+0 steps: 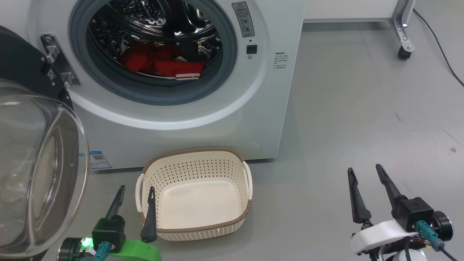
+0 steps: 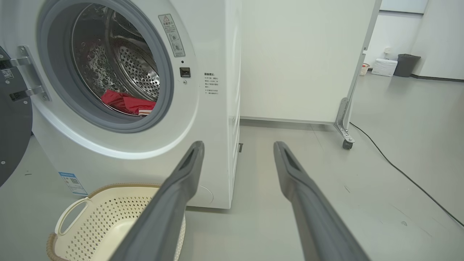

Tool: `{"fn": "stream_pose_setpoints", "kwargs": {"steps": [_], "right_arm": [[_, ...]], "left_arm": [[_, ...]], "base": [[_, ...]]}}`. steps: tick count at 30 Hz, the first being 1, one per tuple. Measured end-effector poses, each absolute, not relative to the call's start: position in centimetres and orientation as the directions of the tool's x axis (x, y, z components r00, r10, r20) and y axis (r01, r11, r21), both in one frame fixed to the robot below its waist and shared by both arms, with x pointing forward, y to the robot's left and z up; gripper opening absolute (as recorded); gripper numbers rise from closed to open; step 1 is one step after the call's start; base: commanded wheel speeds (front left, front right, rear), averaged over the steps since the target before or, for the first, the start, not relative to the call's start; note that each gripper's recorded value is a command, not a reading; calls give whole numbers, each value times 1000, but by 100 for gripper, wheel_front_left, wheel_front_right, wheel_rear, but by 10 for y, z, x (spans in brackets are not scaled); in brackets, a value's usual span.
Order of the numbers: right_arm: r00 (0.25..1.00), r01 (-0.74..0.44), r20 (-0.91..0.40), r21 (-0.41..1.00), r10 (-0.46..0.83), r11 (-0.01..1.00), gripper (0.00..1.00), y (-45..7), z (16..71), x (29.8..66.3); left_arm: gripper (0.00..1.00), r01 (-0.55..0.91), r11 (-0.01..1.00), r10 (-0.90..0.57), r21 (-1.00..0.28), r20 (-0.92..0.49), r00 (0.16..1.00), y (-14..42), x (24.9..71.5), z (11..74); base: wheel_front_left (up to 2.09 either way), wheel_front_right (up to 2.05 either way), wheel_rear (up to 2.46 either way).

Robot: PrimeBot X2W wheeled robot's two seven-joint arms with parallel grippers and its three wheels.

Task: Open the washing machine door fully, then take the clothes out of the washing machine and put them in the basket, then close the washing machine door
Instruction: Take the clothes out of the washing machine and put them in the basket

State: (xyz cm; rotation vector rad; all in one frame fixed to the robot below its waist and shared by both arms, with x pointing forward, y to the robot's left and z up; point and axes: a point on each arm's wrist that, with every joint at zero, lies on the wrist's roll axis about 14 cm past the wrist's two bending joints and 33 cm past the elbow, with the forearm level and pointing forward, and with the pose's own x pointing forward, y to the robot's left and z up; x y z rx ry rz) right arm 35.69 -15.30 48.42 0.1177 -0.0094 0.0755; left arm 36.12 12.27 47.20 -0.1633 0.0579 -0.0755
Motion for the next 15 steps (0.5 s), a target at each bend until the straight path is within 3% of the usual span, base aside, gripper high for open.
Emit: {"fn": "stream_pose_setpoints", "kwargs": {"steps": [15], "right_arm": [[997,-82,20,117,80,990,100,-151,486,357]], "left_arm": [[100,68,984,-77,-164,-47,996,124,360,474]], "base": [[62,-62,0]]}}
